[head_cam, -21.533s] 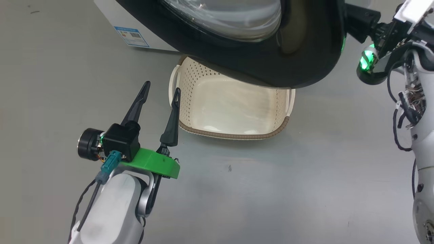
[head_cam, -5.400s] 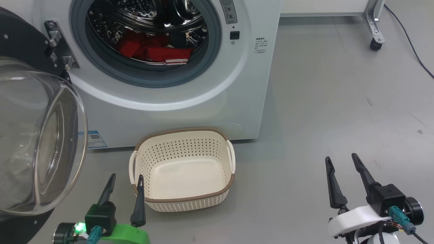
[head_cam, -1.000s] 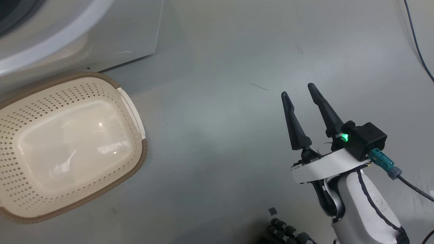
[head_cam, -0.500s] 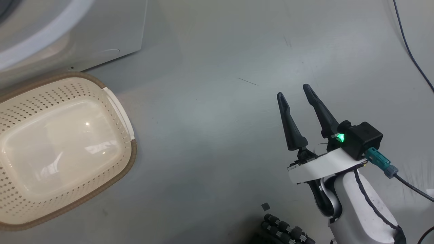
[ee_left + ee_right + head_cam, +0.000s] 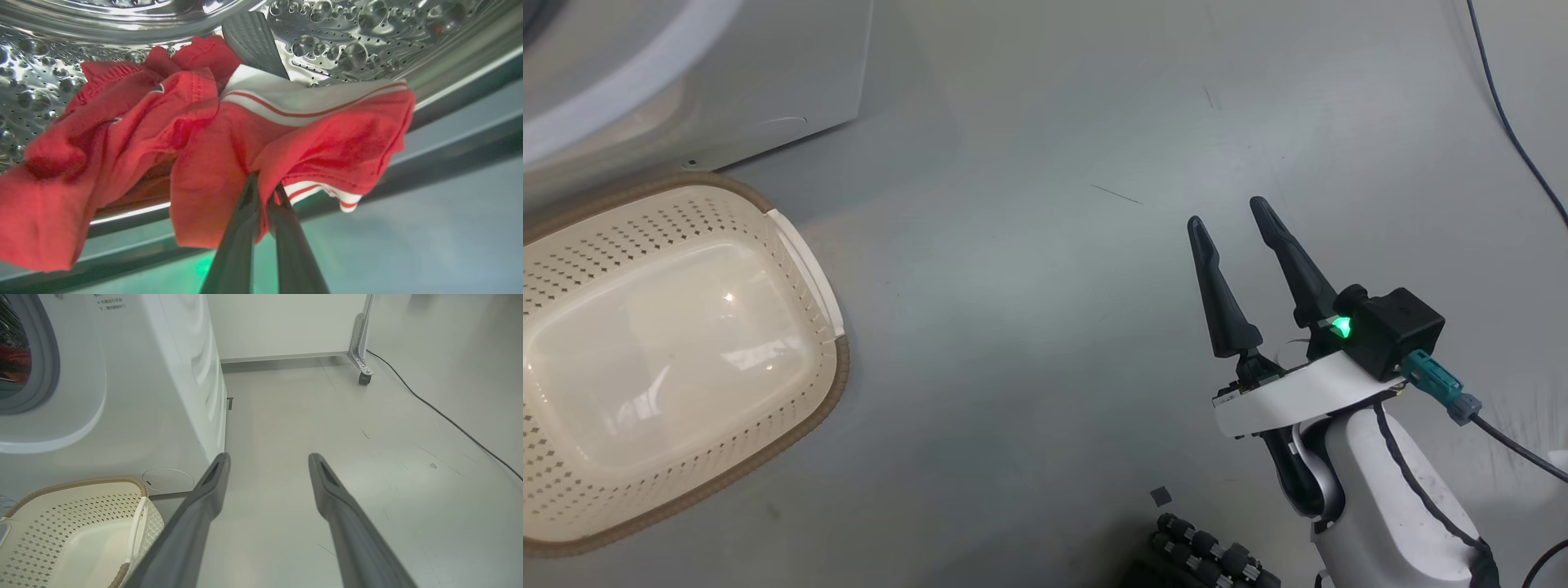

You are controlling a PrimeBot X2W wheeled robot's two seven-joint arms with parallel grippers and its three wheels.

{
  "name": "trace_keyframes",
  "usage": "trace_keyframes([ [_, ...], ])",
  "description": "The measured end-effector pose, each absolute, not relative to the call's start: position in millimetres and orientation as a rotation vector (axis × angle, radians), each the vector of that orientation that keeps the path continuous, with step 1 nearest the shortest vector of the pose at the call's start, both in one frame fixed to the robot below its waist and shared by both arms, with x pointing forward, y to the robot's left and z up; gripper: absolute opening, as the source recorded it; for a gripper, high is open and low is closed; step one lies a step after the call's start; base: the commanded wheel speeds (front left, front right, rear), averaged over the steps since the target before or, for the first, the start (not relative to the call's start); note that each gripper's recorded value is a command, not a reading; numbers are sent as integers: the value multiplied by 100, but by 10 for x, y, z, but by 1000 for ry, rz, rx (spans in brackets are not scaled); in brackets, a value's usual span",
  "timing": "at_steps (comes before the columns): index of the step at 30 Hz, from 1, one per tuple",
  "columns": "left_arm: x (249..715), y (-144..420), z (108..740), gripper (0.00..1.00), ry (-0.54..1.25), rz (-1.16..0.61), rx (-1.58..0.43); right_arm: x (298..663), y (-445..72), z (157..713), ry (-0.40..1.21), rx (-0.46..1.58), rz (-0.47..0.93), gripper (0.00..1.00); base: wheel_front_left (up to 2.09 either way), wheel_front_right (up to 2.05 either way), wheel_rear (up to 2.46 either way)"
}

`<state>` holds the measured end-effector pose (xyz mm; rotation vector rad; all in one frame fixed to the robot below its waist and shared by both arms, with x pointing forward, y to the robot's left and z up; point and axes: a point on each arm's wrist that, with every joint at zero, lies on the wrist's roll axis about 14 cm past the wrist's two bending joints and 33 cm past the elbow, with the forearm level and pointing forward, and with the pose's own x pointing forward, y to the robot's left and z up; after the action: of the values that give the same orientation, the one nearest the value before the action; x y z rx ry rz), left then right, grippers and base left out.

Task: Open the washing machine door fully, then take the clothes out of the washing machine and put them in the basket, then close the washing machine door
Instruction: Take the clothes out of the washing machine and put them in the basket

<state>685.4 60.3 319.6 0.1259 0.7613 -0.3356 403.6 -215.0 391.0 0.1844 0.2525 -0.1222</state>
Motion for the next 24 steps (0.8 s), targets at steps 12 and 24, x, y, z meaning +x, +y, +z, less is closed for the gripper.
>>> trace_keyframes([
  [12,6975,639,3572,0,567,-313,35,4132,-2129,3918,237,157,-106,100,0,0,0],
  [24,6884,756,3943,0,340,-276,-77,4266,-2032,3950,210,134,-62,100,0,0,0],
])
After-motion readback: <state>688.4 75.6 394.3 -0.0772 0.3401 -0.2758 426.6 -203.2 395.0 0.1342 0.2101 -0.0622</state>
